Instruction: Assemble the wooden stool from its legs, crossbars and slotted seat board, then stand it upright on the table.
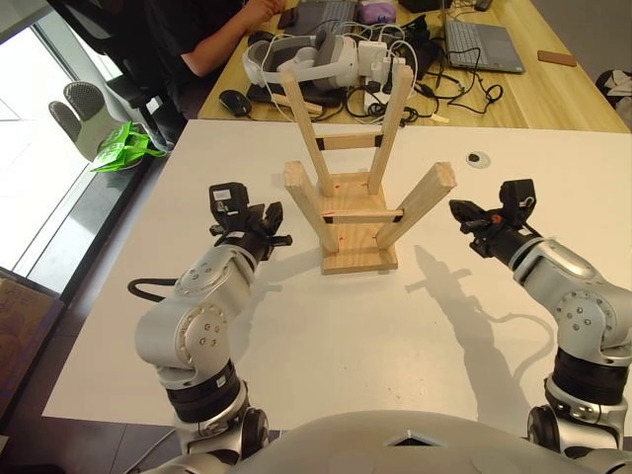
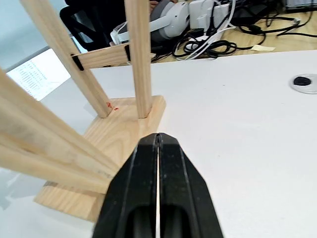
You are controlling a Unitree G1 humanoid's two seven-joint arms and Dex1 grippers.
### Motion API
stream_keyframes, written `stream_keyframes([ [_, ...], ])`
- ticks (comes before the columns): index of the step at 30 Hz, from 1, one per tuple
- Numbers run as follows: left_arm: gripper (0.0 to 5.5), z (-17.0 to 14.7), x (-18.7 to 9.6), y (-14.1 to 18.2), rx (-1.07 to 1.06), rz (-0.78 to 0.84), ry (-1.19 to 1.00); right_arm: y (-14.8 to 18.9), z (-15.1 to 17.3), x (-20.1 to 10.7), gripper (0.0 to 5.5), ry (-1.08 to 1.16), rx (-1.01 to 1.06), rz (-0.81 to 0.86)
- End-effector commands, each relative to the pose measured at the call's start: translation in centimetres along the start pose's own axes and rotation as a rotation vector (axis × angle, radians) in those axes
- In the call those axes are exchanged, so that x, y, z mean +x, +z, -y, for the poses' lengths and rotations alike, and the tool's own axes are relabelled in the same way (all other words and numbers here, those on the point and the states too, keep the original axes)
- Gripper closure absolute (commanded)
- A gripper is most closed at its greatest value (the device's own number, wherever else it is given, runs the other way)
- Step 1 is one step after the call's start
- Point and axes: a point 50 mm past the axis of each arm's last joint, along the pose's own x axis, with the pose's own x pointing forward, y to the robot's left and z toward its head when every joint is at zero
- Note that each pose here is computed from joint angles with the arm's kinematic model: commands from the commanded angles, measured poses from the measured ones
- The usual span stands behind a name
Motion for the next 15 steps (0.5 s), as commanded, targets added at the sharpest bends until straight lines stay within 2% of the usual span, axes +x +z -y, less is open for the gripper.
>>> stream_keyframes([
  [1, 3.97, -1.5, 2.0, 0.5, 0.005, 0.012, 0.113, 0.3, 3.5, 1.6, 5.50, -0.327, -0.015, -0.004],
  [7, 3.97, -0.4, 5.1, 1.9, 0.052, 0.077, 0.148, 0.4, 2.7, 5.0, 5.50, -0.393, -0.049, 0.030],
  [11, 3.97, -0.3, 5.5, 2.6, 0.063, 0.106, 0.173, -0.3, 1.4, 6.2, 5.50, -0.377, -0.064, 0.030],
  [15, 3.97, 2.0, 5.1, 2.3, 0.096, 0.113, 0.123, -1.0, -0.3, 6.6, 5.50, -0.357, -0.045, 0.034],
])
